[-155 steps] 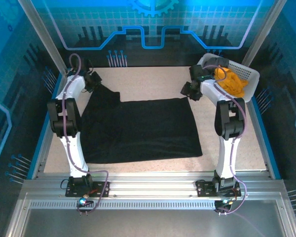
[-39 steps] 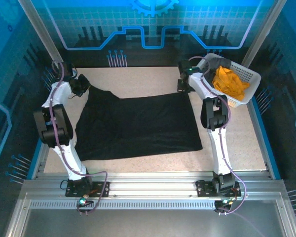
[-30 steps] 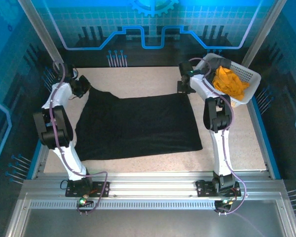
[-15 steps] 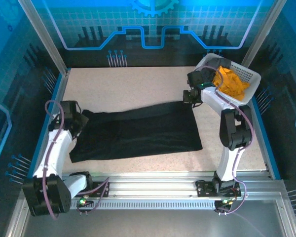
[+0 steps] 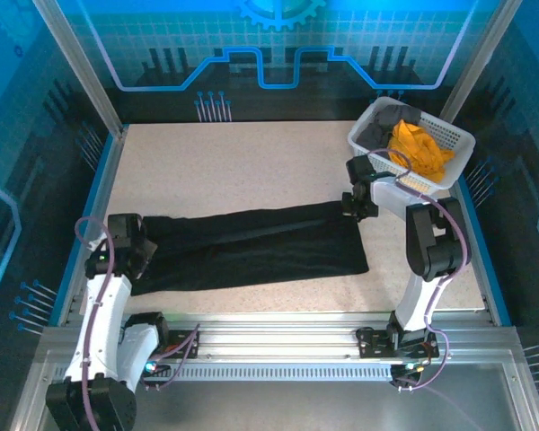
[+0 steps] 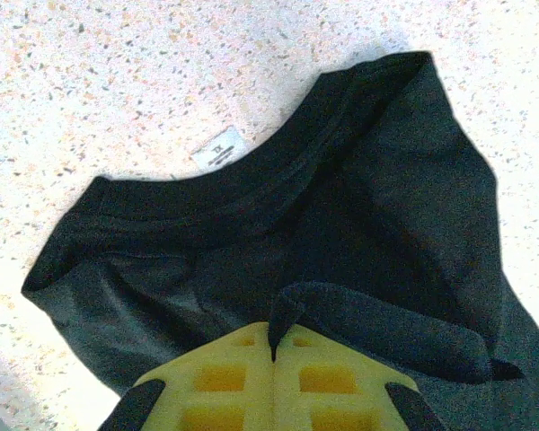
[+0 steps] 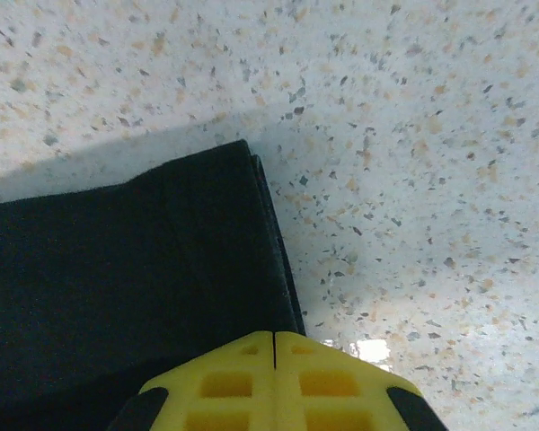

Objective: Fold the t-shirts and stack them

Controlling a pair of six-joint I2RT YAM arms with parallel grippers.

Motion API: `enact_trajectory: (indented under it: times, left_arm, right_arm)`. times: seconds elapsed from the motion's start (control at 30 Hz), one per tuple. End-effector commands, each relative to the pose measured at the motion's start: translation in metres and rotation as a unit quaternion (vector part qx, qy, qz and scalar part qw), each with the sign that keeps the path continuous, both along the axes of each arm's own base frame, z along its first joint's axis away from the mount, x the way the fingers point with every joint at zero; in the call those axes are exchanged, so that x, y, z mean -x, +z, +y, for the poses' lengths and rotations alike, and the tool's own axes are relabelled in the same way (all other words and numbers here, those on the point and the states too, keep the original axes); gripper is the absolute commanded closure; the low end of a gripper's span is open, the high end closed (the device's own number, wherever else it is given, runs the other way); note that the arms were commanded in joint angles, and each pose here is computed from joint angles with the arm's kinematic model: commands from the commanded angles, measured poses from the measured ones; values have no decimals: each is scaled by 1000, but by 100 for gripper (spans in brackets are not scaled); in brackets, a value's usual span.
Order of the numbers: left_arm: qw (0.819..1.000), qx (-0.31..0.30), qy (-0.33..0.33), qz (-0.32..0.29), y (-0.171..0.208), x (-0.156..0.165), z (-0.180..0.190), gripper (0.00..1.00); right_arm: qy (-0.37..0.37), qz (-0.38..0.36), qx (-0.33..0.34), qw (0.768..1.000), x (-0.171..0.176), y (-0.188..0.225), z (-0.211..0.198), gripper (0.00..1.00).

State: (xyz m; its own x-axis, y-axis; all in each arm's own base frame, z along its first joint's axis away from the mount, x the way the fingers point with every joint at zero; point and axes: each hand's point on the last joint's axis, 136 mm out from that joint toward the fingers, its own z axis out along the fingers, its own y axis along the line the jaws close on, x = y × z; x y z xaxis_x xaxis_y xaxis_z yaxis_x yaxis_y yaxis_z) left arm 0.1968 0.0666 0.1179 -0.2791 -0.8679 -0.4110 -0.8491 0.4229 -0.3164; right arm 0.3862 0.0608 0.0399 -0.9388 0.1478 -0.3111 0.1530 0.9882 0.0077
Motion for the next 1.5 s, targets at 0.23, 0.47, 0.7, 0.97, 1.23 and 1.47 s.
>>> enact_trajectory:
  times: [0.23, 0.47, 0.7, 0.97, 1.23, 1.47]
  left_arm:
    - [997, -27, 17, 65, -19, 30, 9, 100]
    - [995, -10, 68, 77, -24, 52, 8, 100]
    - [990, 55, 108, 66, -39, 58, -9, 100]
    - [992, 77, 77, 67, -36, 56, -20, 100]
    - [989, 105, 74, 72, -20, 62, -31, 100]
    - [987, 114, 85, 72, -12, 70, -33, 100]
  right_arm:
    - [-20, 8, 20, 1000, 29, 8, -9, 100]
    - [-25, 17, 19, 999, 43, 5, -8, 97]
    - [-58, 18, 25, 998, 53, 10, -15, 63]
    - [-66, -8, -25, 997, 50, 33, 3, 64]
    - [-81, 33, -64, 994, 55, 16, 18, 84]
    - [-110, 111, -49, 986, 88, -22, 6, 97]
